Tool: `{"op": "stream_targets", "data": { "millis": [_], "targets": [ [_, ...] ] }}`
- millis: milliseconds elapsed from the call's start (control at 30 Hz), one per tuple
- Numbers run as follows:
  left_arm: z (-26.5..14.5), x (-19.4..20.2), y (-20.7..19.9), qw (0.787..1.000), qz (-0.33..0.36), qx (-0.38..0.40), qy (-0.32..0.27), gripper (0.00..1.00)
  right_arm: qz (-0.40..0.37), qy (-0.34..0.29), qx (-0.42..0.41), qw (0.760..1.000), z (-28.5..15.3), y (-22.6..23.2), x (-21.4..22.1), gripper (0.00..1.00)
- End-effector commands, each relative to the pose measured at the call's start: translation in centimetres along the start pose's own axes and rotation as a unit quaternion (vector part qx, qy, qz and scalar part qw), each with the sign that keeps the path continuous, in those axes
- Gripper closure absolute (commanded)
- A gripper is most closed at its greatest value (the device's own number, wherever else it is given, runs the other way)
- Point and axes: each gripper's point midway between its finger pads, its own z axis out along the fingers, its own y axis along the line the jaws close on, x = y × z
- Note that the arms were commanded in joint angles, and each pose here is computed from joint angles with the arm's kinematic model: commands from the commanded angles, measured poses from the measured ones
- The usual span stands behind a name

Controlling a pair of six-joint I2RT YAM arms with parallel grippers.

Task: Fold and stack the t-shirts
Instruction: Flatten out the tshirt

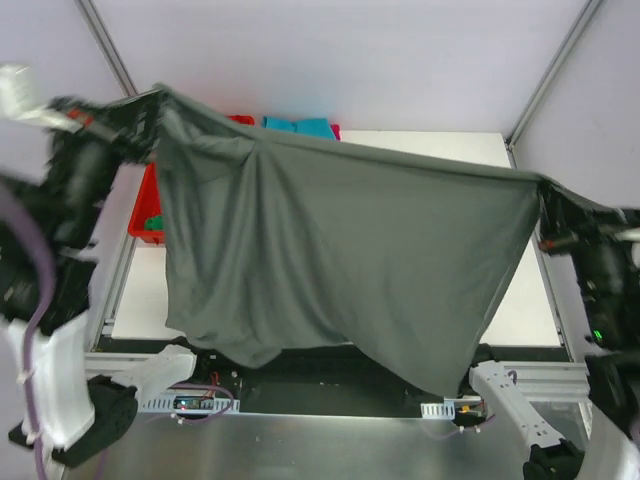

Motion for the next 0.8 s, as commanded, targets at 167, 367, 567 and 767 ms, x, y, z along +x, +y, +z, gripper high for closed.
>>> {"op": "stream_targets", "data": {
  "millis": [167, 367, 567, 767],
  "targets": [
    [15.4, 33.0, 18.1, 0.920, 0.061, -0.167, 0.350, 0.90, -0.147, 0.264, 0.262, 0.917, 10.0, -16.2, 23.5, 0.99],
    [15.2, 45.9, 23.7, 0.859, 0.046, -0.200, 0.469, 0.01, -0.077, 0.409, 0.303, 0.857, 9.3, -23.7, 37.8, 0.36],
    [13.5, 46.3, 23.5, 0.850, 0.041, -0.220, 0.477, 0.01, -0.070, 0.461, 0.315, 0.827, 9.1, -24.5, 39.8, 0.04],
    [7.0, 48.4, 19.0, 0.826, 0.018, -0.201, 0.526, 0.01, 0.016, 0.469, 0.267, 0.842, 6.9, -20.4, 40.2, 0.04]
  ]
}}
